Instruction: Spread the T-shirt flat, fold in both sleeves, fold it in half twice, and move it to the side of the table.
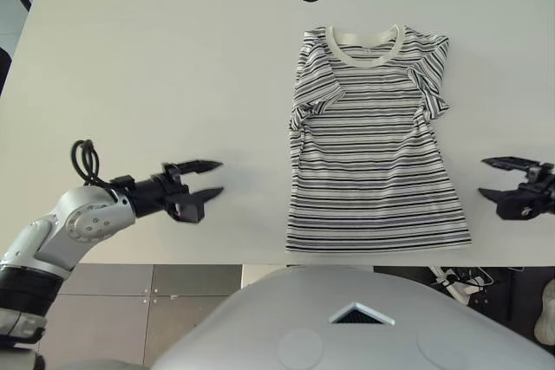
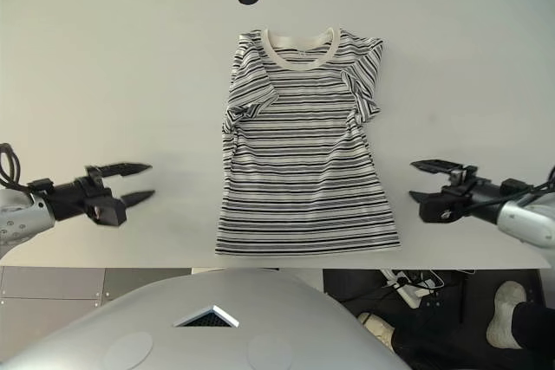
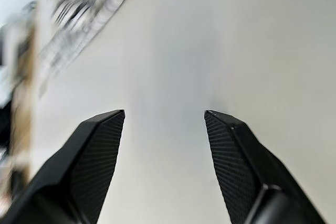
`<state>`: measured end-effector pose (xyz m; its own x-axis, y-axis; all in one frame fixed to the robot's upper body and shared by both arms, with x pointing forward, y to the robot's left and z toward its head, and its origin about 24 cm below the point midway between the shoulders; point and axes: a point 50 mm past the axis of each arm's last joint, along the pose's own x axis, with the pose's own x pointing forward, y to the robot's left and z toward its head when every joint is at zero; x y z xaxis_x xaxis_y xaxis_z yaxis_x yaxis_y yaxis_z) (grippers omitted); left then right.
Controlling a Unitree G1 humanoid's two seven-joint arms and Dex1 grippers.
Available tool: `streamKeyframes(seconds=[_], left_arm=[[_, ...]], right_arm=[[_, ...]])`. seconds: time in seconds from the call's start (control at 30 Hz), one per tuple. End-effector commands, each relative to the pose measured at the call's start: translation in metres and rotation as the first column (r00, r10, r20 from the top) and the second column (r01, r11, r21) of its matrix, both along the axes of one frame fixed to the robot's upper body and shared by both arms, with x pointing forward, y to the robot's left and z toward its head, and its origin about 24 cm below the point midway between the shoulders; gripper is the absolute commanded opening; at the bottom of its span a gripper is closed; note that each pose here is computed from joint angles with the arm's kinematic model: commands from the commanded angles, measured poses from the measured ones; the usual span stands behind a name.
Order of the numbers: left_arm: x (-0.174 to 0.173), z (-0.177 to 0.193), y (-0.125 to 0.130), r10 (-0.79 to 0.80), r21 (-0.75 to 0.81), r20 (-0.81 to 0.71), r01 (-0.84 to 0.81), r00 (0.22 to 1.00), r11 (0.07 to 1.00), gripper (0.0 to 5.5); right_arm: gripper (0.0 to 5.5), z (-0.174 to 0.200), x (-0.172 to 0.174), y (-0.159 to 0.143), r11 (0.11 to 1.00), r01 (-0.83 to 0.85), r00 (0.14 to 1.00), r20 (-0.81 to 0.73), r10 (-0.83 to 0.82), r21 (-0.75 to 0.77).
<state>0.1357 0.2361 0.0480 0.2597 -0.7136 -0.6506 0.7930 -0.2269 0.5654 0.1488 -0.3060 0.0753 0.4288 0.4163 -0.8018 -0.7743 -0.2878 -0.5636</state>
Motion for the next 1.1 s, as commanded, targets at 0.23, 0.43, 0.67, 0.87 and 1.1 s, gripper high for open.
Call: streamKeyframes(seconds=[0.23, 0.43, 0.67, 0.87, 1.1], left_arm=[[-0.021, -0.011, -0.060, -0.238, -0.138, -0.078, 0.226, 0.968, 0.964, 2.86], [-0.001, -0.028, -0.080, -0.268, -0.174, 0.022, 0.268, 0.963, 0.948, 2.86], [-0.001, -0.041, -0.091, -0.318, -0.200, 0.024, 0.317, 0.948, 0.927, 2.86], [-0.006, -0.045, -0.091, -0.329, -0.204, -0.010, 0.321, 0.944, 0.925, 2.86], [-0.014, -0.044, -0.077, -0.303, -0.148, -0.059, 0.292, 0.951, 0.945, 2.86]], right_arm=[[3.18, 0.012, 0.005, 0.038, 0.981, -0.190, 0.975, -0.125, 0.185, -0.035], [3.18, 0.003, 0.004, 0.048, 0.973, -0.229, 0.965, -0.133, 0.227, 0.002], [3.18, 0.016, 0.019, 0.038, 0.982, -0.189, 0.981, -0.035, 0.188, -0.025], [3.18, 0.056, 0.041, 0.013, 0.994, -0.037, 0.983, 0.183, 0.017, 0.105], [3.18, 0.005, -0.006, -0.016, 0.997, 0.021, 0.994, -0.104, -0.029, -0.077]])
